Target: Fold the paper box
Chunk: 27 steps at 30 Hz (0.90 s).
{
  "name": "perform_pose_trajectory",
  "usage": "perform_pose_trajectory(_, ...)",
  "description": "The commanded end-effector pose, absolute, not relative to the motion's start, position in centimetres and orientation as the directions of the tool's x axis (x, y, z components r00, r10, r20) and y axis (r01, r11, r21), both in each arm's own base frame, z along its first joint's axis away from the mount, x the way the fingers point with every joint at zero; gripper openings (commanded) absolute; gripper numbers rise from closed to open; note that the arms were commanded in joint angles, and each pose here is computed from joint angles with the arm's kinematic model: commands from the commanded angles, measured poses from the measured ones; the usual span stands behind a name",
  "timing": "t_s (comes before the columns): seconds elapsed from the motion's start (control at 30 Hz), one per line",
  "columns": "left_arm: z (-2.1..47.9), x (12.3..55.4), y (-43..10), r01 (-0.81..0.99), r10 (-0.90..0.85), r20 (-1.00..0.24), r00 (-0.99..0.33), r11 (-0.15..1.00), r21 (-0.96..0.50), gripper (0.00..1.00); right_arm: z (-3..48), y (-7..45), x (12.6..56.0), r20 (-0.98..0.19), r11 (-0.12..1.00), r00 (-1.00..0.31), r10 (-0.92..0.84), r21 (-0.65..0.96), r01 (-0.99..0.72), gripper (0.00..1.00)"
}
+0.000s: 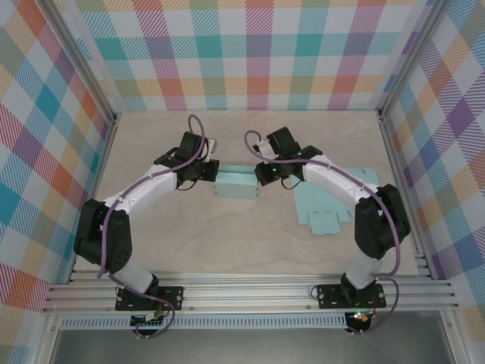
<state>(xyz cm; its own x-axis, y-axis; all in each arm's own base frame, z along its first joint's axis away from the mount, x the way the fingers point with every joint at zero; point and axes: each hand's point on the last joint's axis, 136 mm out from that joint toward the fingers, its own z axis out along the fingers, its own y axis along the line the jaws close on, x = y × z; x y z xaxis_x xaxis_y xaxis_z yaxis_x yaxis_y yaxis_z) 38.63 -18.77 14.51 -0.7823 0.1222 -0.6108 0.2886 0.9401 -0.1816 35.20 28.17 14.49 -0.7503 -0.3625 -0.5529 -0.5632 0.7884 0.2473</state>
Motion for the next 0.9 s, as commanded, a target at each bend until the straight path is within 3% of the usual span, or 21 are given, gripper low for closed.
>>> perform_pose_trajectory(0.0, 14.7, 37.5, -20.5, 0.287, 0.087, -0.613, -0.785, 0.928, -0.237, 0.00, 14.8, 30.1, 34.7, -0.560, 0.761, -0.739, -0.374, 0.269, -0.590, 0.00)
perform_pose_trajectory(0.87, 12.1, 36.8, -19.7, 0.252, 0.024, -0.719, -0.695, 0.944, -0.213, 0.00, 11.6, 29.2, 33.7, -0.546, 0.801, -0.742, -0.390, 0.196, -0.566, 0.00)
